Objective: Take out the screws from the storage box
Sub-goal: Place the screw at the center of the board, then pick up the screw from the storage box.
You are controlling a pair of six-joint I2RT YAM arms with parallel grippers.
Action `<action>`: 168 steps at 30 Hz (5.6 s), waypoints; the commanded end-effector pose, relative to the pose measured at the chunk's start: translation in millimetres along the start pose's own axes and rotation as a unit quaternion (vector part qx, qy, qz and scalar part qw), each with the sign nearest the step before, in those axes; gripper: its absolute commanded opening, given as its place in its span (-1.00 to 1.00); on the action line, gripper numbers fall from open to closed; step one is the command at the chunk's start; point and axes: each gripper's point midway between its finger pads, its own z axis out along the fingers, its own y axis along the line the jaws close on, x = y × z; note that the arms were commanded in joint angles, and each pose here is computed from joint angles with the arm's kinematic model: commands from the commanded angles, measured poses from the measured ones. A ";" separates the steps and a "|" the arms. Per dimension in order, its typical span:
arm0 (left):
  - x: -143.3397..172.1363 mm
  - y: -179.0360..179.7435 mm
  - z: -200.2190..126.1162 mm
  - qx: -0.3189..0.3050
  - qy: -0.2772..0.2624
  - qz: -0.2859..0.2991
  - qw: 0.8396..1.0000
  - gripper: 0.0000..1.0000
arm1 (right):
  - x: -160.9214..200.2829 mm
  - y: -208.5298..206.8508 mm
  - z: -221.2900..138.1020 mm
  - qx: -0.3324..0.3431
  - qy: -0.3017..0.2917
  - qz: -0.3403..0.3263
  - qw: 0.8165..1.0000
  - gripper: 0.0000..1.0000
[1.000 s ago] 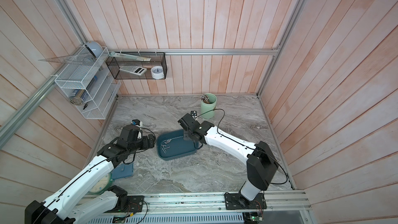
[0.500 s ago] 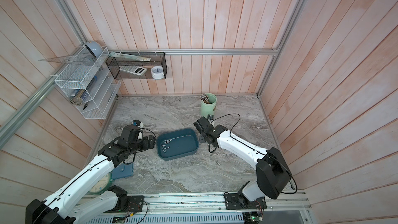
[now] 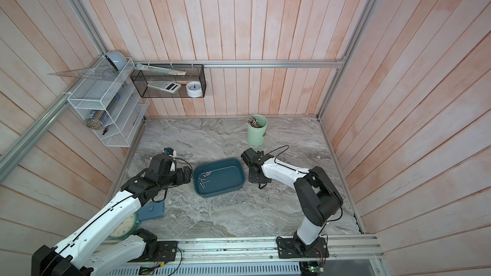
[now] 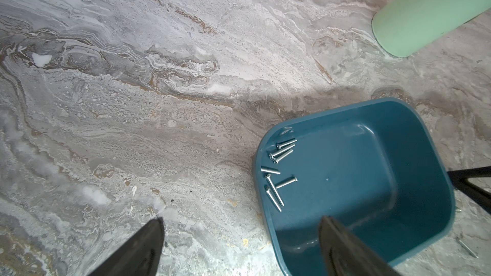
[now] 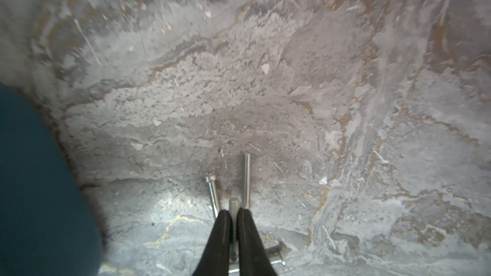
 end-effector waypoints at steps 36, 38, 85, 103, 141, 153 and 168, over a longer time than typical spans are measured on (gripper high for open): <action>-11.1 -1.7 -6.4 0.002 -0.022 0.002 1.000 0.92 | -36.6 27.3 -70.1 -0.109 -0.060 0.005 0.992 -0.52; -12.3 -0.7 -7.5 0.000 -0.027 0.001 1.000 0.92 | -45.0 36.7 -81.7 -0.136 -0.069 0.031 0.988 -0.55; -25.0 13.7 -23.9 -0.032 -0.076 -0.001 0.997 0.92 | -11.0 265.3 -18.0 -0.143 0.039 0.104 0.983 -0.34; -25.4 13.7 -24.2 -0.032 -0.077 -0.002 0.997 0.92 | 10.7 254.7 10.4 -0.099 0.072 0.069 0.990 -0.61; -23.7 14.2 -21.6 -0.033 -0.072 -0.002 0.997 0.92 | 15.3 197.4 29.4 -0.007 0.074 -0.036 0.997 -0.71; -19.7 6.7 -16.9 -0.013 -0.060 -0.001 0.998 0.92 | -27.7 197.0 -26.0 -0.073 -0.004 -0.027 0.997 -0.81; -13.6 -3.2 -11.1 0.011 -0.038 0.000 0.999 0.92 | -33.5 212.5 -62.7 -0.169 -0.026 -0.017 0.985 -0.81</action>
